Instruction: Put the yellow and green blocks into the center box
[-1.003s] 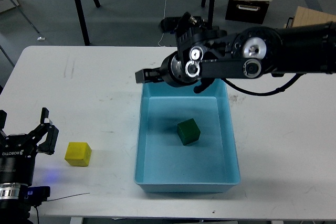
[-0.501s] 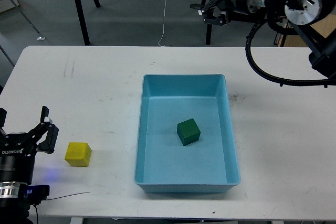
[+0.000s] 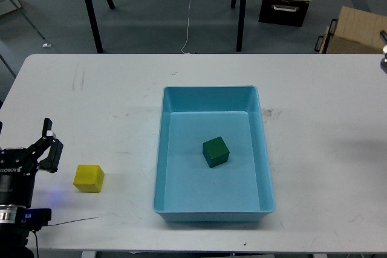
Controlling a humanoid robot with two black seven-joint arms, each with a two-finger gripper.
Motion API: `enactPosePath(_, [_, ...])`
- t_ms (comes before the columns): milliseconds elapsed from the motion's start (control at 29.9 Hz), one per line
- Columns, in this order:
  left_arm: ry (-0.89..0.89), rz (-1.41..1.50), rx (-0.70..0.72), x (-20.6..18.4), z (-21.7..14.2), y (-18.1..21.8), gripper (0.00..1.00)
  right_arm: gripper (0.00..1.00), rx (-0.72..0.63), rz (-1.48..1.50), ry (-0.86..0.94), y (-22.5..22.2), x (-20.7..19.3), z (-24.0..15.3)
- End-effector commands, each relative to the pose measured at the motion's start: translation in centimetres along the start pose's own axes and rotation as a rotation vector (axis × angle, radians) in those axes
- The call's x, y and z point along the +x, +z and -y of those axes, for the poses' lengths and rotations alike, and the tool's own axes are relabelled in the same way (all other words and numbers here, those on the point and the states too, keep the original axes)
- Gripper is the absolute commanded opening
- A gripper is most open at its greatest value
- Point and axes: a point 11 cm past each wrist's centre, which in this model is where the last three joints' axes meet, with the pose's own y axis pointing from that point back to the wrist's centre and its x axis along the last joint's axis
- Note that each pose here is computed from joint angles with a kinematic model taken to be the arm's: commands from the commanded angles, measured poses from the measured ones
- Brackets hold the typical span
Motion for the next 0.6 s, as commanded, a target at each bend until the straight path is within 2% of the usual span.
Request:
enactPosePath(0, [-0.002,-0.006,-0.006,-0.1,0.0,0.0,1.00,1.00,0.116,0.137,0.061,2.9,0.8,-5.3])
enactPosePath(100, [-0.004,-0.007,-0.011,-0.1,0.0,0.0,1.00,1.00,0.172,0.224,0.105,5.1,1.7,-7.4])
enactPosePath(267, [-0.015,0.020,-0.048,-0.5,0.2,1.4,1.00,1.00,0.207,0.224,0.126,4.4,2.1,-8.4])
enactPosePath(368, [-0.070,0.104,-0.108,-2.1,1.5,5.2,1.00,1.00,0.200,0.213,0.131,4.2,2.1,-8.5])
enactPosePath(468, [-0.072,0.316,-0.048,-3.5,4.3,10.3,1.00,1.00,0.198,0.193,0.170,3.7,2.3,-9.8])
enactPosePath(568, [-0.176,0.456,-0.080,-8.5,8.2,14.7,1.00,1.00,0.200,0.177,0.187,3.2,2.4,-10.4])
